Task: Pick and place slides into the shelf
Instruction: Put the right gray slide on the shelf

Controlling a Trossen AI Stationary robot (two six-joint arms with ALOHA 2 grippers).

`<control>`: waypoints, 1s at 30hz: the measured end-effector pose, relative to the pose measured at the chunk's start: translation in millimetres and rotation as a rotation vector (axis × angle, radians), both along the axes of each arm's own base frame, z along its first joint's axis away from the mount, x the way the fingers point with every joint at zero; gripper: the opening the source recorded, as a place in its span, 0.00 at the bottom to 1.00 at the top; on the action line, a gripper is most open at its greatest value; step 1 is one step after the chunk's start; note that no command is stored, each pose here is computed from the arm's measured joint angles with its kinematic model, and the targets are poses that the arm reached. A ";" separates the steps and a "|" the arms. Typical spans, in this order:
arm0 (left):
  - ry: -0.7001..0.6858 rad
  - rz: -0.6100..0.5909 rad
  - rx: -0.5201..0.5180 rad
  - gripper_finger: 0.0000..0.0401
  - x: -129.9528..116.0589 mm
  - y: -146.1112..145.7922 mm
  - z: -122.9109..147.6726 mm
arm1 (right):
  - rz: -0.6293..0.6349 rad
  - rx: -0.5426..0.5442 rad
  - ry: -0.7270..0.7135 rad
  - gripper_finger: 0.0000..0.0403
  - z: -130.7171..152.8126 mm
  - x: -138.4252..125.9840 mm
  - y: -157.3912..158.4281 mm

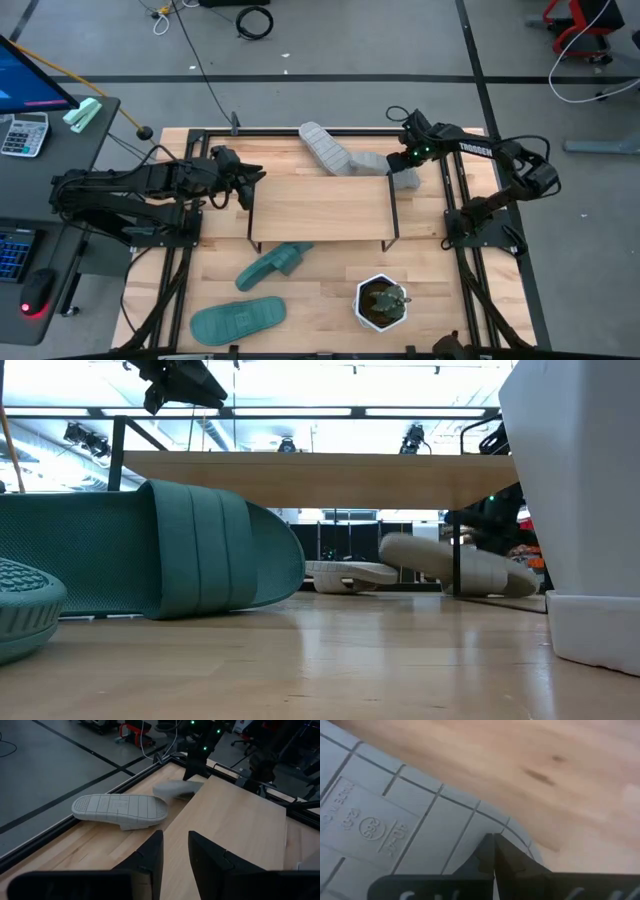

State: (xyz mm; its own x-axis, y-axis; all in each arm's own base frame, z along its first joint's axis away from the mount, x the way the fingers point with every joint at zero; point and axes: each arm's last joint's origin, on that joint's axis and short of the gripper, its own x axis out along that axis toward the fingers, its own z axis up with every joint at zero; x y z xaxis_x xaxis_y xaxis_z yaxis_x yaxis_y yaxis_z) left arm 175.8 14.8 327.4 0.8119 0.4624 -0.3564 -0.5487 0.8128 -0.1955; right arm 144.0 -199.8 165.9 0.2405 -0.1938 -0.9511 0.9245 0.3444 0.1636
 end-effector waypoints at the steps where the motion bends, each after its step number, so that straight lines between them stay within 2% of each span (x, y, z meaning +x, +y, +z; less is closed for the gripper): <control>1: 0.000 0.000 0.000 0.24 0.0 0.0 0.0 | -0.018 -0.013 0.001 0.01 2.5 -3.1 -1.0; 5: 0.000 0.000 0.000 0.24 0.0 0.0 0.1 | -0.101 -0.059 0.003 0.00 10.5 -12.8 -4.9; 8: 0.000 0.000 0.001 0.23 0.0 0.0 0.1 | -0.121 -0.051 -0.016 0.00 11.6 -15.0 -6.3; 13: 0.000 0.000 0.001 0.23 0.0 0.0 0.2 | -0.071 0.036 -0.147 0.01 12.7 -11.4 -4.1; 24: -0.001 0.001 0.000 0.22 0.0 0.0 0.2 | 0.028 0.105 -0.305 0.01 16.4 -1.1 -0.4; 26: -0.001 0.001 0.000 0.22 0.0 0.0 0.2 | 0.023 0.101 -0.277 0.01 13.6 -0.8 -1.2; 30: -0.002 0.001 -0.001 0.22 0.0 0.1 0.3 | -0.052 0.034 -0.066 0.00 -5.9 0.4 -5.0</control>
State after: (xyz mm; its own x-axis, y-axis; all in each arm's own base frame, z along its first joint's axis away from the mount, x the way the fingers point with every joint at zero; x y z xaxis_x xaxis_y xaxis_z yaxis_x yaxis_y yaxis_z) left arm 175.8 14.8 327.6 0.8120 0.4630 -0.3554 -0.5493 0.8121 -0.1969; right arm 144.4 -204.8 160.1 0.2934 -0.1752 -0.9398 0.9277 0.2897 0.2356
